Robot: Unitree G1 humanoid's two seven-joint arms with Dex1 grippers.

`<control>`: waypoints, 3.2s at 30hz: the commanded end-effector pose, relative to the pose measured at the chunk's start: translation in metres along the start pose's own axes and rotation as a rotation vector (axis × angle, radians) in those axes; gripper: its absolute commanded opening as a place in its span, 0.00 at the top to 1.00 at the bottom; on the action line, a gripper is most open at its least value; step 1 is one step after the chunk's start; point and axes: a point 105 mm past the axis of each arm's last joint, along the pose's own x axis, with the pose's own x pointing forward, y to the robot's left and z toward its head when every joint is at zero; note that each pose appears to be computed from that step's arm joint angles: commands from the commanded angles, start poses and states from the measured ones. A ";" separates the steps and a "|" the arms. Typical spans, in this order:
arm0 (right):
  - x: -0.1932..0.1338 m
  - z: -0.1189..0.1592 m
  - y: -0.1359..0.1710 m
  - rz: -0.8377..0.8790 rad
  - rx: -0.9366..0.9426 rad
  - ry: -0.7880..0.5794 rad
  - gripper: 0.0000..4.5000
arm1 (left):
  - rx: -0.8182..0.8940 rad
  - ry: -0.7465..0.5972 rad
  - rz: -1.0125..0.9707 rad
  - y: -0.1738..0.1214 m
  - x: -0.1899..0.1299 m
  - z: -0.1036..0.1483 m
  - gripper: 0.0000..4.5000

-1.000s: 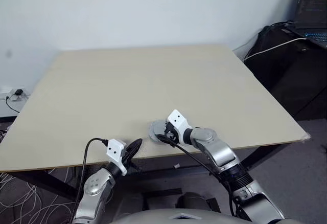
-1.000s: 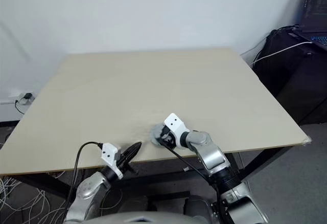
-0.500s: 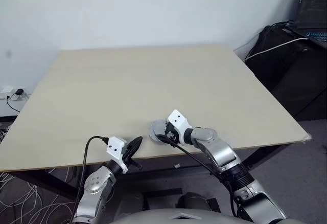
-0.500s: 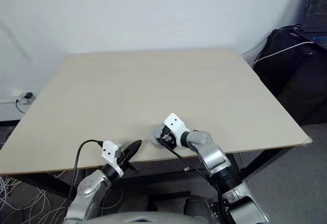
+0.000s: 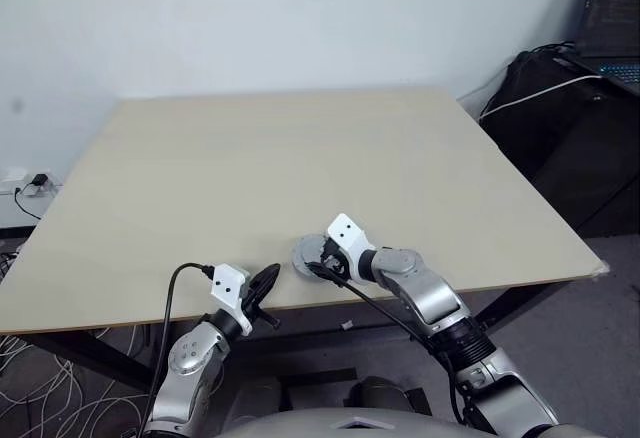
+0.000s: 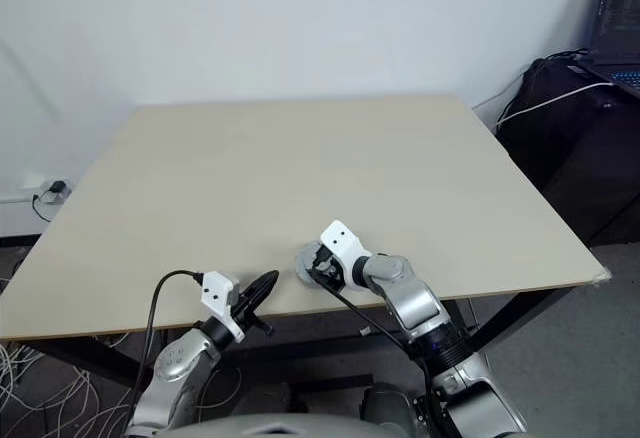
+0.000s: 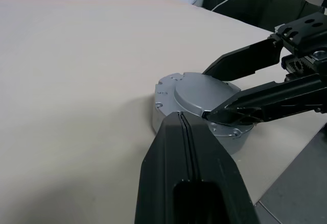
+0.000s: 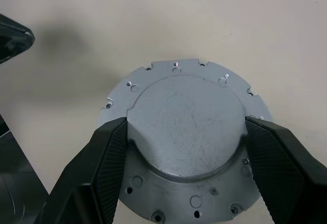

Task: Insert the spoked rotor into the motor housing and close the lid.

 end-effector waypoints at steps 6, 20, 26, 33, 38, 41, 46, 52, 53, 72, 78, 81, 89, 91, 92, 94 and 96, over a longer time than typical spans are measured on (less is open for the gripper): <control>-0.003 -0.045 -0.011 -0.071 0.040 0.180 0.29 | 0.128 0.010 0.048 0.031 0.007 0.016 1.00; 0.001 -0.041 -0.008 -0.074 0.043 0.163 0.29 | 0.071 0.135 -0.062 0.035 0.060 0.030 1.00; 0.002 -0.039 -0.007 -0.074 0.044 0.154 0.29 | 0.081 0.192 -0.098 0.030 0.076 0.033 1.00; 0.002 -0.038 -0.007 -0.077 0.043 0.148 0.29 | 0.044 0.307 -0.154 0.019 0.090 0.031 1.00; 0.003 -0.037 -0.007 -0.078 0.039 0.148 0.29 | 0.049 0.381 -0.191 0.015 0.094 0.027 1.00; 0.003 -0.036 -0.007 -0.079 0.038 0.143 0.29 | 0.057 0.416 -0.200 0.015 0.095 0.023 1.00; 0.002 -0.036 -0.007 -0.081 0.040 0.142 0.29 | 0.090 0.474 -0.191 0.017 0.093 0.015 1.00; 0.002 -0.037 -0.006 -0.080 0.040 0.144 0.29 | 0.107 0.545 -0.207 0.013 0.090 0.007 1.00; 0.002 -0.037 -0.005 -0.079 0.039 0.144 0.29 | 0.104 0.553 -0.222 0.011 0.089 0.006 1.00; 0.001 -0.024 -0.001 -0.045 0.048 0.076 0.01 | 0.071 0.575 -0.293 -0.003 0.084 0.002 1.00; -0.001 -0.016 0.010 0.027 0.059 0.039 0.01 | 0.063 0.581 -0.294 -0.004 0.082 -0.001 1.00; -0.005 -0.010 0.021 0.103 0.062 0.011 0.01 | 0.061 0.583 -0.293 -0.004 0.082 -0.002 1.00; -0.013 -0.001 0.019 0.099 0.055 -0.029 0.01 | 0.058 0.578 -0.297 -0.005 0.083 -0.002 1.00; -0.014 0.002 0.012 0.056 0.063 -0.049 0.01 | 0.058 0.577 -0.300 -0.006 0.083 -0.002 1.00; -0.015 0.003 0.009 0.038 0.067 -0.057 0.01 | 0.058 0.577 -0.300 -0.006 0.083 -0.002 1.00; -0.016 0.006 0.001 -0.015 0.077 -0.079 0.01 | 0.059 0.579 -0.302 -0.006 0.083 -0.002 1.00; -0.019 0.008 -0.004 -0.043 0.086 -0.097 0.01 | 0.060 0.581 -0.304 -0.007 0.083 -0.003 1.00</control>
